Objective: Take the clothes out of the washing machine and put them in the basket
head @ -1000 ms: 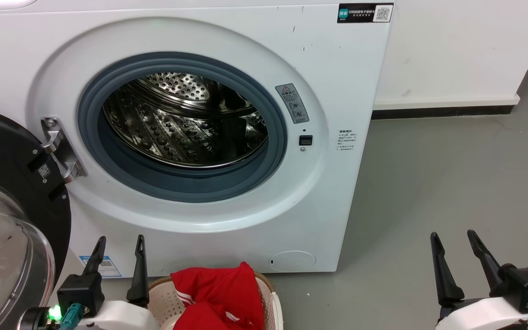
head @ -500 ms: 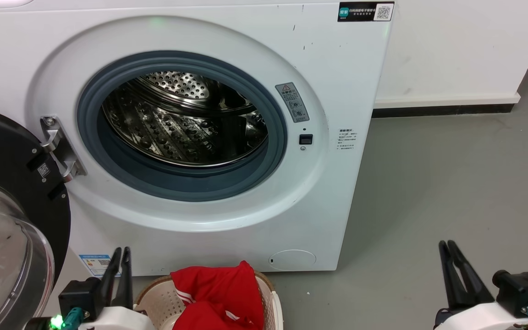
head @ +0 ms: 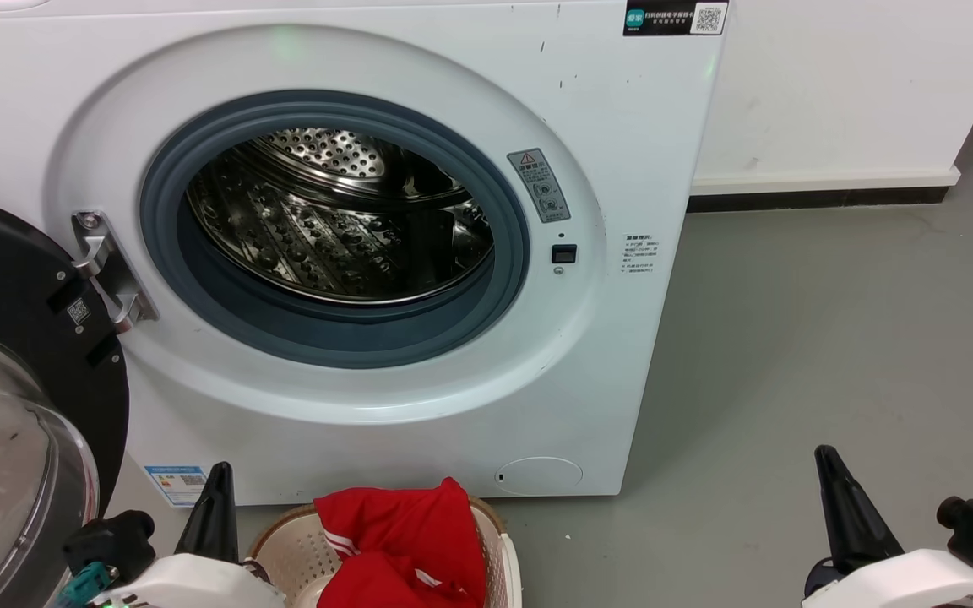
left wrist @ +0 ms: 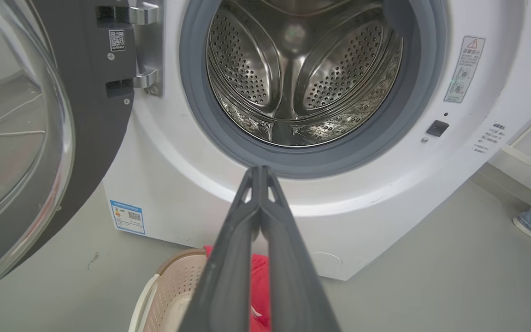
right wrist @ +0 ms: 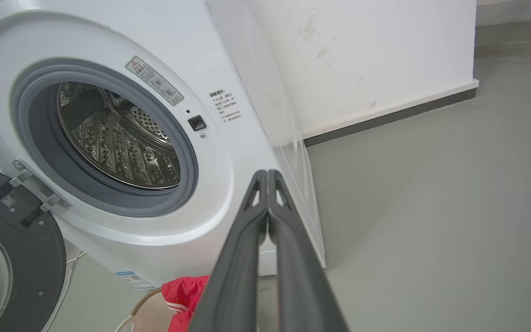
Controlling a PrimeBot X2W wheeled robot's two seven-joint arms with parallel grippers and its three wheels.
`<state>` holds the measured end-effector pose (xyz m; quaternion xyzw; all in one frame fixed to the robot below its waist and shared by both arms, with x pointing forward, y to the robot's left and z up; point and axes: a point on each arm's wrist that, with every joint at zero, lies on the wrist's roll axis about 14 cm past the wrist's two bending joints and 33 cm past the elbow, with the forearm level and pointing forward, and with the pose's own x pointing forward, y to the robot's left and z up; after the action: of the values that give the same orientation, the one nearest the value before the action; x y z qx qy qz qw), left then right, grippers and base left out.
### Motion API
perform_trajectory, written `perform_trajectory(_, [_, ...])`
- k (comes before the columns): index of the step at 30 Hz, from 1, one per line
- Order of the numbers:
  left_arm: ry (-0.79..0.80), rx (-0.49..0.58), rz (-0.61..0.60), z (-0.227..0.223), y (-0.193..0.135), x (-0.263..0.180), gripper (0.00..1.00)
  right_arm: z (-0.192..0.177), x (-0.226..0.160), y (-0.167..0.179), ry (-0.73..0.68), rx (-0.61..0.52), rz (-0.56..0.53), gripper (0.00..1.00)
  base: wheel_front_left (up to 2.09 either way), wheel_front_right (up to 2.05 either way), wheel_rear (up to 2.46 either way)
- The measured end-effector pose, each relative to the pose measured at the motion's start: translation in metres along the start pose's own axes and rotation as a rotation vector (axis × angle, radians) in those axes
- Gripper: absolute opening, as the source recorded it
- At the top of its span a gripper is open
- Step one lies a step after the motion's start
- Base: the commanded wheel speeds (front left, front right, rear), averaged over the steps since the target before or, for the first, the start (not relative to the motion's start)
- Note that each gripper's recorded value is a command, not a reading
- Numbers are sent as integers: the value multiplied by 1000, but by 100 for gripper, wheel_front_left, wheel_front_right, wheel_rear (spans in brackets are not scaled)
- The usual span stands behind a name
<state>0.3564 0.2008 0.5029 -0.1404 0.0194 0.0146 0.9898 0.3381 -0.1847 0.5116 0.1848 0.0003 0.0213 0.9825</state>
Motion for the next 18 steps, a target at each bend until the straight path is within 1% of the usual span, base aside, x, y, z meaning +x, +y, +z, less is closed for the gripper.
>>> perform_trajectory(10, [20, -185, 5, -3, -1, 4, 0, -1, 6, -4, 3, 170, -11, 0, 0, 0, 0])
perform_trajectory(11, [27, -237, 7, -5, 0, 5, 0, 1, 9, -3, -4, 218, -9, 0, 0, 0, 0])
perform_trajectory(18, [29, -346, 9, -4, 0, 8, 0, 1, 13, -5, -3, 320, -15, 0, 0, 0, 0])
